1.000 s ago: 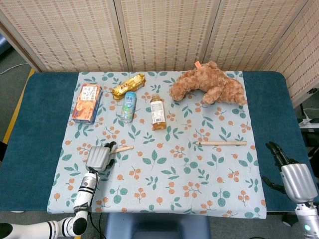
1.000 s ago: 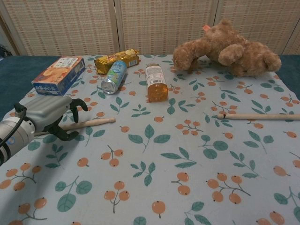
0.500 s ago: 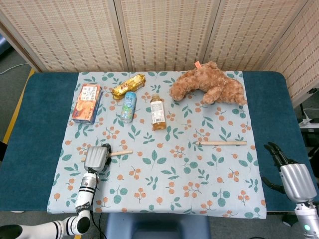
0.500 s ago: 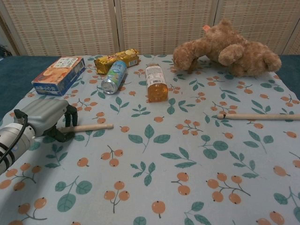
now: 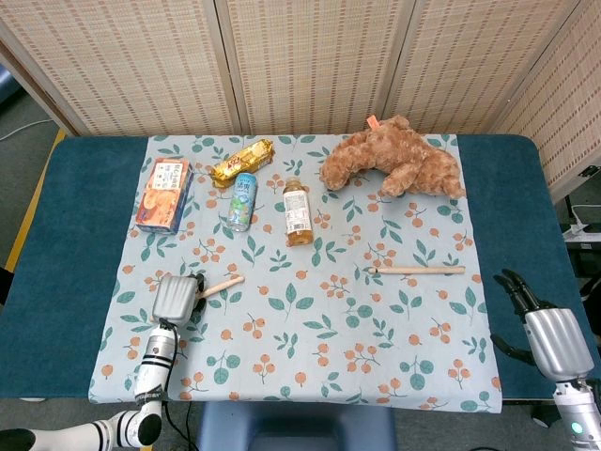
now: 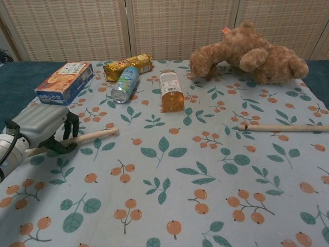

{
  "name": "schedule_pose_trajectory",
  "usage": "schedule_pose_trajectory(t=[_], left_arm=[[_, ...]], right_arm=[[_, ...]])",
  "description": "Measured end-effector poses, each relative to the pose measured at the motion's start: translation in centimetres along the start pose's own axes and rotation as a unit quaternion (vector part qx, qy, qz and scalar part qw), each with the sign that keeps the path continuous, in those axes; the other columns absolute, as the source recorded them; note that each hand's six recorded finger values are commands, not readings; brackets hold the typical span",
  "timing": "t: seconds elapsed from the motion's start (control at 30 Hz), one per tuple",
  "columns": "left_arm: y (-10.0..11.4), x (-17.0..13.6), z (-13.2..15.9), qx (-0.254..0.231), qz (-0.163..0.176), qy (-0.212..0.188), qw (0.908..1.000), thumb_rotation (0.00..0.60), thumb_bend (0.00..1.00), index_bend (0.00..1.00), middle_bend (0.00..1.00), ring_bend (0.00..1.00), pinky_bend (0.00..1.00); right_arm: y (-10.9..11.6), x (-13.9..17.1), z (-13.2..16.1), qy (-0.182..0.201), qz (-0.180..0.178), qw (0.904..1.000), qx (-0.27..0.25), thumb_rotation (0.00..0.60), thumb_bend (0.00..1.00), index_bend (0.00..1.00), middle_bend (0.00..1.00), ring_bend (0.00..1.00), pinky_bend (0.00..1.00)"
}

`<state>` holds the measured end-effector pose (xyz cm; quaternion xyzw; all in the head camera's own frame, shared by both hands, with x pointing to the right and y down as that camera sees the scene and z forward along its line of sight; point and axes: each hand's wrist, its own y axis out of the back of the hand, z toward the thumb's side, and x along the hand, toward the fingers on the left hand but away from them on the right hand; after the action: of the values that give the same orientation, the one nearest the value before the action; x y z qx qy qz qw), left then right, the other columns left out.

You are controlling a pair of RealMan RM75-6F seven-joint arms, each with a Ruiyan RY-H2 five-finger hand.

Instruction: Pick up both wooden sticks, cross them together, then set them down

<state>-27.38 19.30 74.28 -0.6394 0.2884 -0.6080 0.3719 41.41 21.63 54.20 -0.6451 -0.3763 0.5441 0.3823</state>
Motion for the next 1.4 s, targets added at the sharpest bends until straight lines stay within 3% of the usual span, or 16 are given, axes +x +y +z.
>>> schedule_pose_trajectory(t=[0.1, 0.17, 0.37, 0.5, 0.73, 0.93, 1.4], left_arm=[[1.0, -0.4, -1.2, 0.004, 0.008, -0.001, 1.0, 0.6, 0.38, 0.69, 0.87, 0.92, 1.0], [1.8, -0.7, -2.3, 0.007, 0.015, 0.001, 0.9999, 0.6, 0.38, 0.69, 0.87, 0.92, 1.0], [4.3, -2.0, -4.6, -0.003, 0.043, 0.011, 0.999, 0.6, 0.38, 0.69, 0.87, 0.92, 1.0], [5.4, -2.3, -4.9, -0.019, 0.058, 0.012, 0.9981, 0.6, 0.38, 0.69, 0.87, 0.92, 1.0], [7.3, -2.6, -4.7, -0.045, 0.081, 0.003, 0.9957, 0.6, 0.38, 0.69, 0.87, 0.92, 1.0], [8.8, -2.4, -5.2, -0.053, 0.097, 0.007, 0.9938, 0.6, 0.38, 0.69, 0.87, 0.92, 1.0], [11.1, -1.6, -5.7, -0.075, 0.123, 0.017, 0.9894, 0.6, 0.38, 0.69, 0.87, 0.92, 1.0]], right_arm=[[-0.4, -0.8, 0.0, 0.002, 0.004, 1.0, 0.003, 0.6, 0.08, 0.16, 0.13, 0.57, 0.73], [-0.7, -1.7, 0.0, 0.009, -0.002, 0.9999, 0.007, 0.6, 0.08, 0.23, 0.19, 0.67, 0.85], [-1.9, -6.1, 0.6, 0.042, -0.006, 0.999, 0.017, 0.6, 0.11, 0.37, 0.32, 0.81, 0.99], [-3.2, -8.9, 1.0, 0.045, 0.018, 0.9984, 0.028, 0.6, 0.12, 0.39, 0.34, 0.84, 1.0], [-7.0, -14.2, 0.2, 0.021, 0.09, 0.9923, 0.082, 0.6, 0.12, 0.41, 0.35, 0.84, 1.0], [-9.9, -17.4, 0.4, 0.008, 0.118, 0.9862, 0.115, 0.6, 0.13, 0.43, 0.35, 0.85, 1.0], [-13.2, -18.6, 1.7, 0.016, 0.136, 0.9831, 0.121, 0.6, 0.14, 0.49, 0.38, 0.86, 1.0]])
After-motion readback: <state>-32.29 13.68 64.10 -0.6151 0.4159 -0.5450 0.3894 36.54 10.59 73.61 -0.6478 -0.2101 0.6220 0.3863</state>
